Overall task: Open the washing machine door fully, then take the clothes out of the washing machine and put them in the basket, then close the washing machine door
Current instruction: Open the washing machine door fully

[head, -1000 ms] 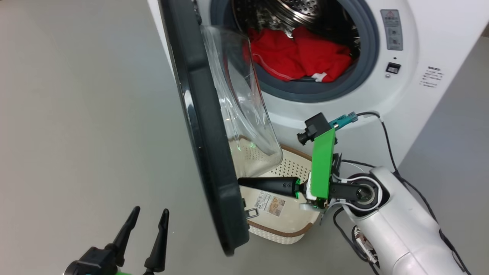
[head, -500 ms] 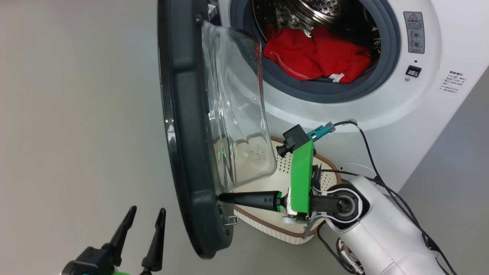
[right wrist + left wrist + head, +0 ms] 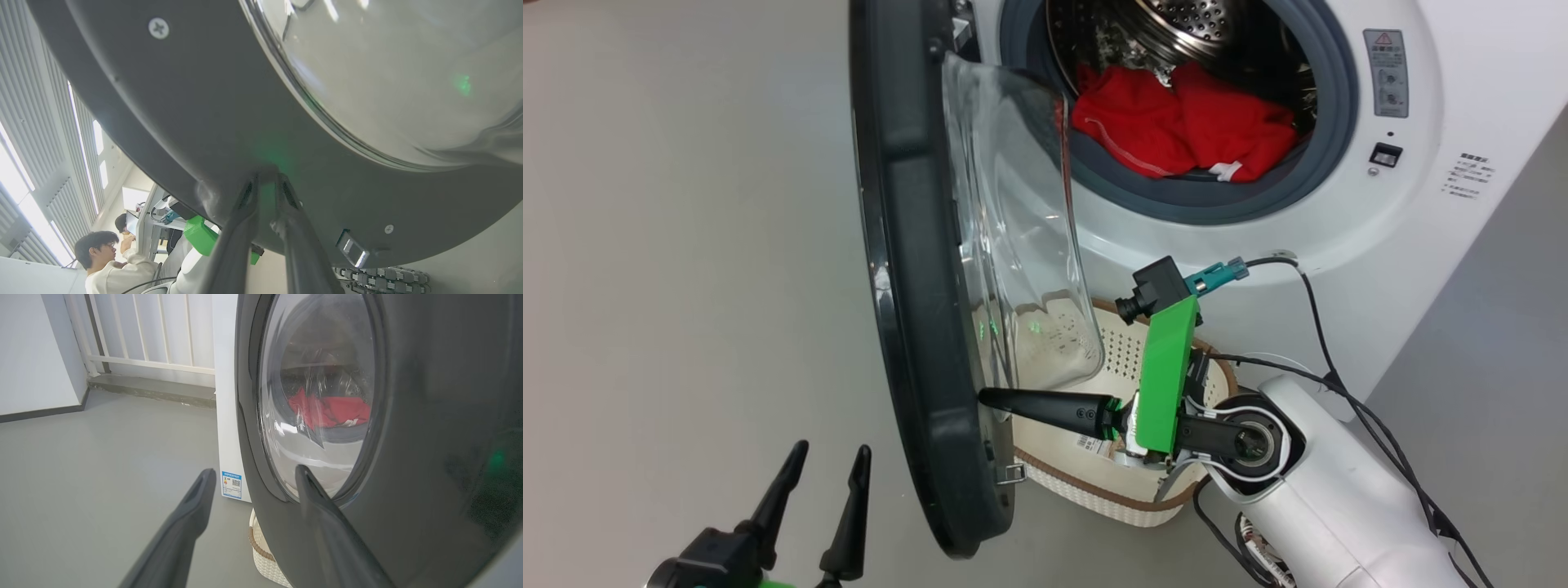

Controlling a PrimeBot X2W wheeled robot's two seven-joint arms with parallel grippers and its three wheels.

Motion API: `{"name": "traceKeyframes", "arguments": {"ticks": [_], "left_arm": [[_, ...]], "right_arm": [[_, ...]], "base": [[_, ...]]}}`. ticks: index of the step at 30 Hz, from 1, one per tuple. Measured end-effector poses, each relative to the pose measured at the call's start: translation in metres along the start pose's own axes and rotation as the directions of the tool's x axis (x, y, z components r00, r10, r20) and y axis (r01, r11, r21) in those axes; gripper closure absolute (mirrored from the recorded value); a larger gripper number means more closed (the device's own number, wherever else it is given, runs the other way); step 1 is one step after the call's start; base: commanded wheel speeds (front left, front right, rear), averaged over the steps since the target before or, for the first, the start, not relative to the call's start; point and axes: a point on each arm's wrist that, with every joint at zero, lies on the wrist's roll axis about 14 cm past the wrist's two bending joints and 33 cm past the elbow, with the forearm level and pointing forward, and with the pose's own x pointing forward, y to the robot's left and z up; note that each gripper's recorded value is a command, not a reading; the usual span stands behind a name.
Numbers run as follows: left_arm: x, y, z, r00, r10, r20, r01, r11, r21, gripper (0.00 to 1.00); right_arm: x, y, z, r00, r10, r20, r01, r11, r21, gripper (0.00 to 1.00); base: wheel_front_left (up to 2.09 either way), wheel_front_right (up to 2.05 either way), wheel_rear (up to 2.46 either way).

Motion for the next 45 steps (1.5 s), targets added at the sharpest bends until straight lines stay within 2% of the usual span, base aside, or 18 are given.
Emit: {"name": "traceKeyframes", "arguments": {"ticks": [10,14,21,30,35,36,37,39,42,45], "left_arm": [[0.004,-0.002,0.003,0.999,-0.031,0.007,0.031,0.999,0.019,0.0],[0.006,-0.003,0.004,0.999,-0.038,0.01,0.038,0.999,0.026,0.0],[0.003,-0.005,-0.005,0.999,-0.045,-0.014,0.045,0.999,0.017,0.0],[0.008,-0.008,-0.003,0.998,-0.056,-0.005,0.056,0.998,0.016,0.0],[0.011,-0.006,-0.002,0.999,-0.053,-0.003,0.053,0.998,0.016,0.0],[0.011,-0.006,-0.002,0.999,-0.053,-0.003,0.053,0.998,0.016,0.0],[0.01,-0.006,-0.004,0.998,-0.054,-0.009,0.054,0.998,0.015,0.0],[0.009,-0.007,-0.006,0.998,-0.055,-0.014,0.055,0.998,0.014,0.0],[0.011,-0.009,-0.007,0.998,-0.064,-0.017,0.064,0.998,0.02,0.0],[0.012,-0.01,-0.007,0.998,-0.068,-0.017,0.068,0.997,0.02,0.0]], "right_arm": [[-0.02,-0.027,-0.002,0.985,-0.109,0.137,0.112,0.994,-0.01,0.0],[-0.035,-0.042,0.002,0.963,-0.171,0.206,0.183,0.982,-0.04,0.0],[-0.064,-0.073,-0.003,0.915,-0.275,0.294,0.294,0.956,-0.021,0.0],[-0.11,-0.117,-0.02,0.825,-0.421,0.377,0.456,0.89,-0.003,0.0],[-0.134,-0.134,-0.025,0.77,-0.48,0.421,0.549,0.834,-0.054,0.0],[-0.134,-0.134,-0.025,0.77,-0.48,0.421,0.549,0.834,-0.054,0.0],[-0.143,-0.141,-0.03,0.748,-0.5,0.437,0.578,0.814,-0.058,0.0],[-0.147,-0.143,-0.031,0.736,-0.508,0.447,0.59,0.805,-0.058,0.0],[-0.161,-0.152,-0.033,0.702,-0.531,0.475,0.639,0.764,-0.089,0.0],[-0.174,-0.156,-0.03,0.667,-0.536,0.517,0.668,0.738,-0.096,0.0]], "base": [[0.0,0.0,0.0],[0.0,0.0,0.0],[0.0,0.0,0.0],[0.0,0.0,0.0],[0.0,0.0,0.0],[0.0,0.0,0.0],[0.0,0.0,0.0],[0.0,0.0,0.0],[0.0,0.0,0.0],[0.0,0.0,0.0]]}}
